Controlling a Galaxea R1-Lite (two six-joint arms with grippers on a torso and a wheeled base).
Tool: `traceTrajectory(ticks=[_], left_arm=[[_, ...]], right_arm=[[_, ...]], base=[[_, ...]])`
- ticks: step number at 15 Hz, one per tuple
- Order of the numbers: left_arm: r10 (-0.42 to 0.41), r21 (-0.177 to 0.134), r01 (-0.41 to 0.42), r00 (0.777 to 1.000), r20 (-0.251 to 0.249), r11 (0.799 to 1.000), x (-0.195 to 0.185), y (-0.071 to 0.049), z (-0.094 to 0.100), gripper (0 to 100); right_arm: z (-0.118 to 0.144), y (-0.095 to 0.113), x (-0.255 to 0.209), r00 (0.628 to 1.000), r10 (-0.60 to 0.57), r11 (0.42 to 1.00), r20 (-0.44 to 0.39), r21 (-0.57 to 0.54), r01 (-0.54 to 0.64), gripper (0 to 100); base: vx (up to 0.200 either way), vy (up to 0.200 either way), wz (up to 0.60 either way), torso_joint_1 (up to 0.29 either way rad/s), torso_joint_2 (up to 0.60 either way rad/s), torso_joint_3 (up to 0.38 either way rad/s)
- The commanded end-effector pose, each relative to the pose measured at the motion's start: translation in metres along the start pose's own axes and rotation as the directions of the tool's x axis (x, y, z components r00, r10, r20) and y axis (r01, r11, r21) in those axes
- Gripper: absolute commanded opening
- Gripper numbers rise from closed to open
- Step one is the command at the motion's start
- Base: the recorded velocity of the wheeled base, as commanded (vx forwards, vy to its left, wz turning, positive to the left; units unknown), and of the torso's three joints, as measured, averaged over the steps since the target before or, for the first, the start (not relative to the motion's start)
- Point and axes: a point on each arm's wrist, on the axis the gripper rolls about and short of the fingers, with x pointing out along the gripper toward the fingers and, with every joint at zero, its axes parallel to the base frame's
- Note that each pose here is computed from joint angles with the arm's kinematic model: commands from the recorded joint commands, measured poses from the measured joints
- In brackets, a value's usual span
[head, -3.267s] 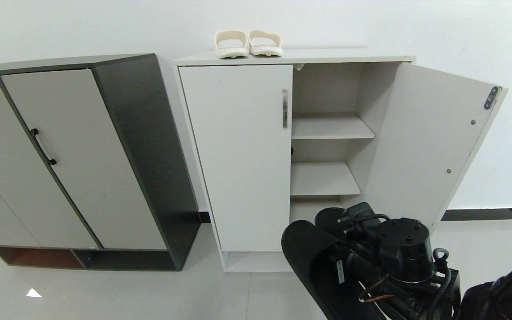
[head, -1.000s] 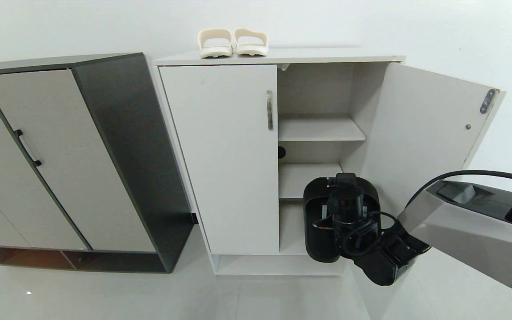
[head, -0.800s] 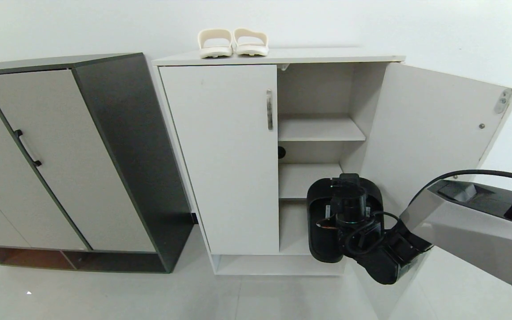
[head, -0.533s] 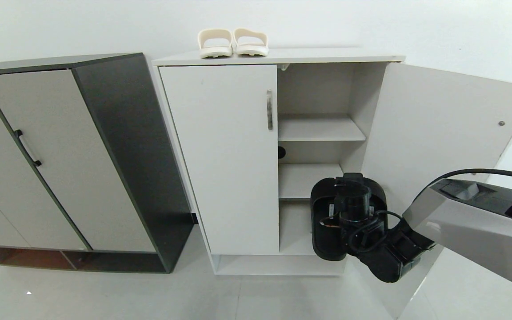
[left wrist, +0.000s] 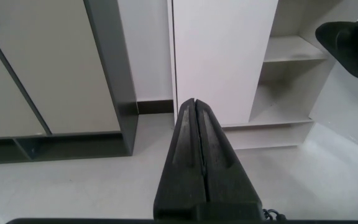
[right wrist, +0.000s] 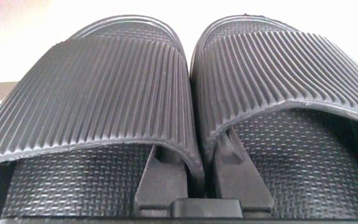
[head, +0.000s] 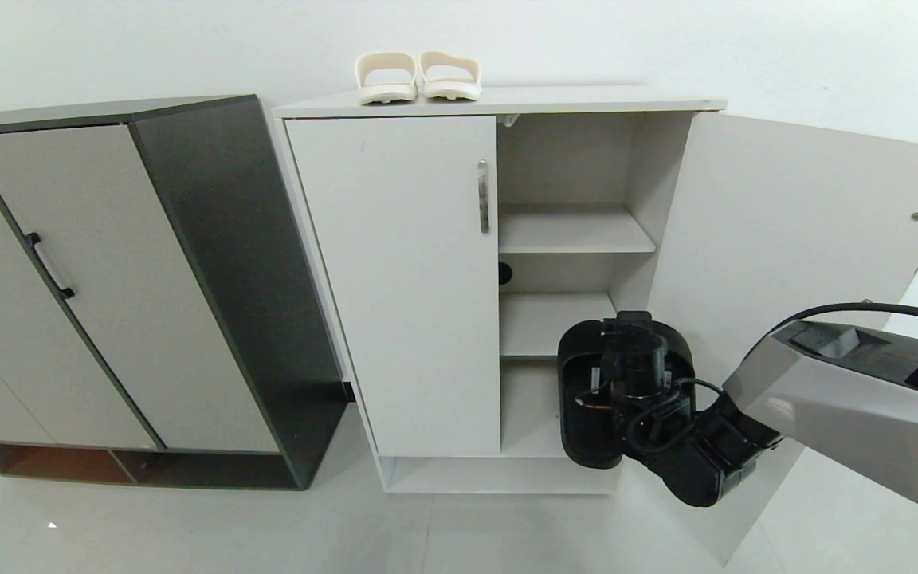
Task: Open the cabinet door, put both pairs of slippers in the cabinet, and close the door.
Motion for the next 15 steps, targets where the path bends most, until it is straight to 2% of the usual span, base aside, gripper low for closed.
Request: traceTrajectory(ticks=[1,2,4,12,15], left_arm=[[0.0,0.0,0.0,1.0,-0.002,1.0,0.0,0.0,0.0,0],[0.0,0.0,0.0,1.0,-0.002,1.0,0.0,0.0,0.0,0],[0.0,0.0,0.0,1.0,-0.002,1.0,0.0,0.0,0.0,0],[0.0,0.002,0.0,1.0,-0.002,1.0,0.0,0.0,0.0,0],[0.0,0.0,0.0,1.0,-0.002,1.0,0.0,0.0,0.0,0]], right_arm=[[-0.001,0.004,-0.008,0.998,0.056,0.998,0.006,-0.002,-0.056,0],[-0.001,0.012,-0.02,0.99,0.14,0.99,0.029,-0.004,-0.14,0],[0.0,0.022,-0.035,0.975,0.217,0.976,0.047,-0.021,-0.216,0],[-0.006,0.025,-0.046,0.965,0.262,0.965,0.025,-0.034,-0.262,0],[-0.009,0.028,-0.052,0.96,0.278,0.96,0.018,-0.041,-0.277,0]], base=[[0.0,0.0,0.0,0.0,0.0,0.0],[0.0,0.0,0.0,0.0,0.0,0.0],[0.0,0.0,0.0,0.0,0.0,0.0],[0.0,0.0,0.0,0.0,0.0,0.0],[0.0,-0.2,0.0,0.002,0.0,0.001]])
